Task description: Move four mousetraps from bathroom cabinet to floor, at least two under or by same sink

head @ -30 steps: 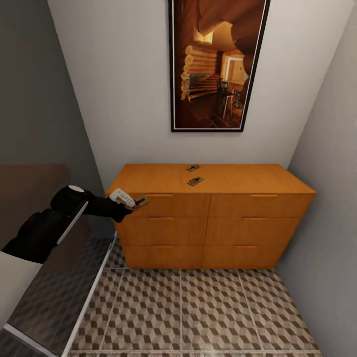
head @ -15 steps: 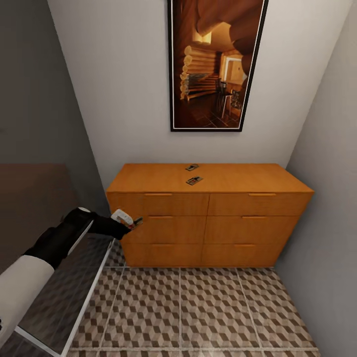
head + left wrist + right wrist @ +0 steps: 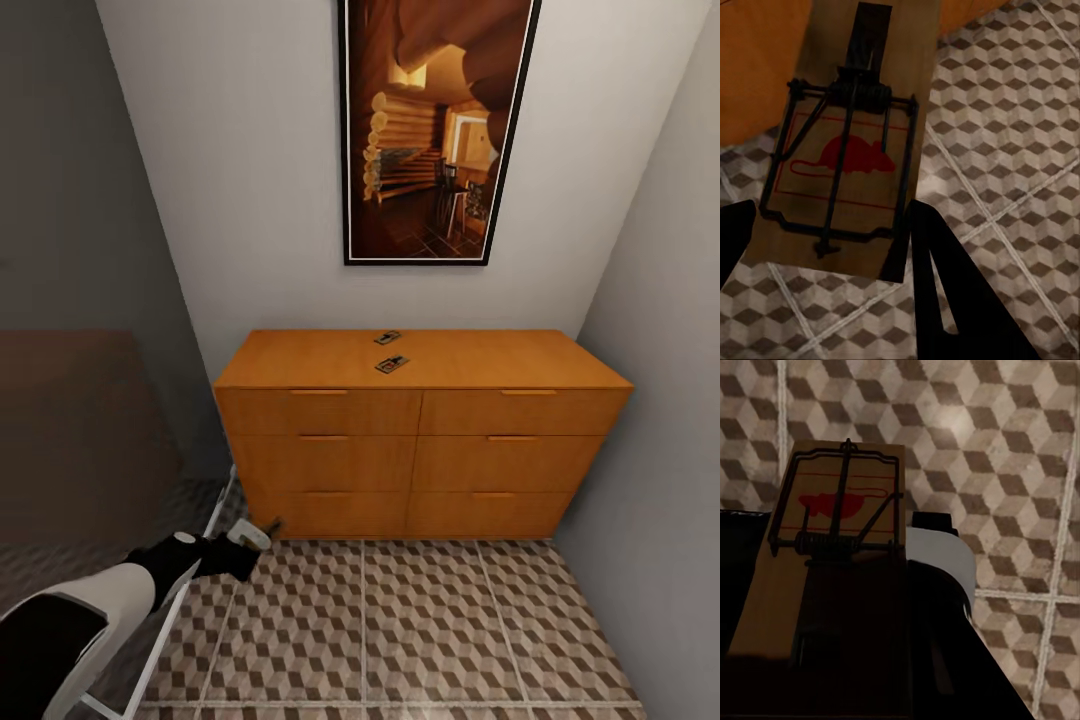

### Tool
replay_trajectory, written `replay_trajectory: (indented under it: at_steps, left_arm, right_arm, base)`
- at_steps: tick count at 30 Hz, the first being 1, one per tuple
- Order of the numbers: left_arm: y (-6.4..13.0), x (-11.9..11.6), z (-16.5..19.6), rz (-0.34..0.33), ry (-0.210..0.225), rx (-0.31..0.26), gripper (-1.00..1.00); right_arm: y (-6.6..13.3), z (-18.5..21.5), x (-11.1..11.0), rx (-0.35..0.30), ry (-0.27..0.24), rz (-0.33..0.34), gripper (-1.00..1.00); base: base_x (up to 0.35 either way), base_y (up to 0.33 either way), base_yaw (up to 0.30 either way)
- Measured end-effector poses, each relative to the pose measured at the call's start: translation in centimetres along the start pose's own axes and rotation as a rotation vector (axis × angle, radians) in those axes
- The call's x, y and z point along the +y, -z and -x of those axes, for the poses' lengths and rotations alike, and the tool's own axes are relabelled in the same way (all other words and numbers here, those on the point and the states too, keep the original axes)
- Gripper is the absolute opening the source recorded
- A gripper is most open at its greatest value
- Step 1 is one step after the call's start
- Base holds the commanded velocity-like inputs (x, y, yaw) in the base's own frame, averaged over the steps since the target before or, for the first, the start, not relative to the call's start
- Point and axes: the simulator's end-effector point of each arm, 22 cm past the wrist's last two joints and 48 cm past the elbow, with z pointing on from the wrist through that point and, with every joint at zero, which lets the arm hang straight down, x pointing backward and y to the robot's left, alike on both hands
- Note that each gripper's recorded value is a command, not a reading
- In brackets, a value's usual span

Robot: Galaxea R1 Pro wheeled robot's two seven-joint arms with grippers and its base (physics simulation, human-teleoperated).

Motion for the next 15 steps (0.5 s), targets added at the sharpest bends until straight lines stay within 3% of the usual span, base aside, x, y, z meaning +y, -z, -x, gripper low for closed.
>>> replay_trajectory:
  at_steps: [5,8,11,13,15]
  left_arm:
    - [-0.7,0.1,-5.7,0.088,0.011,0.026,-1.0]
    - [-0.5,0.8,-7.8,0.175,-0.014,-0.03,-1.0]
    - [-0.1,0.7,-9.9,0.208,-0.035,-0.075,-1.0]
    - [0.2,0.2,-12.3,0.212,-0.028,-0.068,-1.0]
    - [0.6,-0.3,-14.5,0.222,0.008,-0.078,-1.0]
  right_arm:
    - [0.0,1.1,-0.4,-0.043,0.005,-0.007,-1.0]
    - [0.0,3.4,-1.2,-0.11,0.018,-0.02,-1.0]
    - [-0.1,7.0,-2.1,-0.188,0.033,-0.036,-1.0]
    - [0.0,9.3,-2.6,-0.238,0.044,-0.047,-1.0]
    - [0.2,11.9,-3.1,-0.29,0.055,-0.06,-1.0]
  base:
    - [0.0,0.0,0.0]
    - [0.0,0.0,0.0]
    - [0.0,0.0,0.0]
    - [0.0,0.0,0.0]
    - [0.0,0.0,0.0]
